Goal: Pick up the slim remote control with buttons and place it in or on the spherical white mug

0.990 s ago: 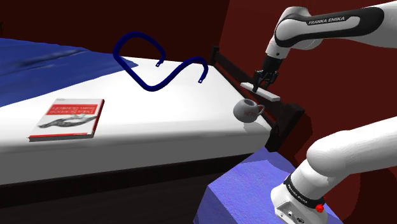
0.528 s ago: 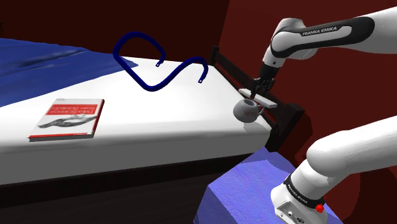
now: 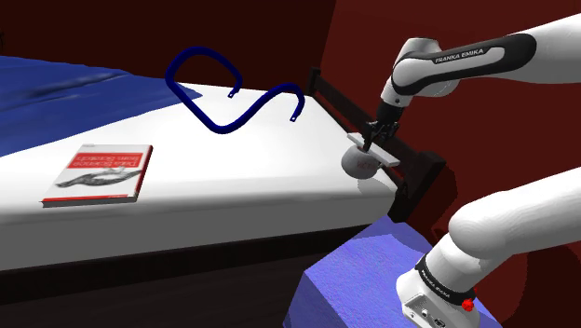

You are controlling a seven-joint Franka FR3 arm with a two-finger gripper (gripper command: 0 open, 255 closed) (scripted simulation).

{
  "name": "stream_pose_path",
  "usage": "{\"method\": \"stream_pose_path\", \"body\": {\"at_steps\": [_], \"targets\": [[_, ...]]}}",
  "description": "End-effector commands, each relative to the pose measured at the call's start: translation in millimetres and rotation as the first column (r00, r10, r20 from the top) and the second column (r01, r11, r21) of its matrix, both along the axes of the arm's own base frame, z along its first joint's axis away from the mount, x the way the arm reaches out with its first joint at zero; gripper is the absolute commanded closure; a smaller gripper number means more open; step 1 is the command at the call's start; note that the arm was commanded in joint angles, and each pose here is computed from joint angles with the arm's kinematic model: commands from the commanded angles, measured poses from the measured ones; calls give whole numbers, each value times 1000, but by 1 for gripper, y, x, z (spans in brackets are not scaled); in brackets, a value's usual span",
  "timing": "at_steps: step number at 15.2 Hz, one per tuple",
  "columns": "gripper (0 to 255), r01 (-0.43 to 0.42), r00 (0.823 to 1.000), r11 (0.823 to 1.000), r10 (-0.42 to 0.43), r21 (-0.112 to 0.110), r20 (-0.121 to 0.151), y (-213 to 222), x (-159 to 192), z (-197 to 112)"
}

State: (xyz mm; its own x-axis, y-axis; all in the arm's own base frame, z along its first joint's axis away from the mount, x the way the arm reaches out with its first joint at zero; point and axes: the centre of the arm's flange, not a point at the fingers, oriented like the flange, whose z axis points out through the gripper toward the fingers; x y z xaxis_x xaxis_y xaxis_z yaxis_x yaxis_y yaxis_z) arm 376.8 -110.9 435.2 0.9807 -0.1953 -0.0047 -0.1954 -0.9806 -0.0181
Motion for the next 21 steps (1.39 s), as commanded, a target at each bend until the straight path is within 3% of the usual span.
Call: {"method": "stream_pose_path", "body": {"at_steps": [1,4,5,10,14,21], "targets": [[255,0,1000,1000,0,1,-4,0,0,-3],[255,0,1000,1000,0,1,-4,0,0,-3],[0,0,1000,1000,0,1,-4,0,0,-2],[0,0,1000,1000,0,1,-4,0,0,-3],[0,0,1000,1000,0,1,-4,-1,0,47],[0,0,1000,1000,0,1,-4,-1,0,47]]}}
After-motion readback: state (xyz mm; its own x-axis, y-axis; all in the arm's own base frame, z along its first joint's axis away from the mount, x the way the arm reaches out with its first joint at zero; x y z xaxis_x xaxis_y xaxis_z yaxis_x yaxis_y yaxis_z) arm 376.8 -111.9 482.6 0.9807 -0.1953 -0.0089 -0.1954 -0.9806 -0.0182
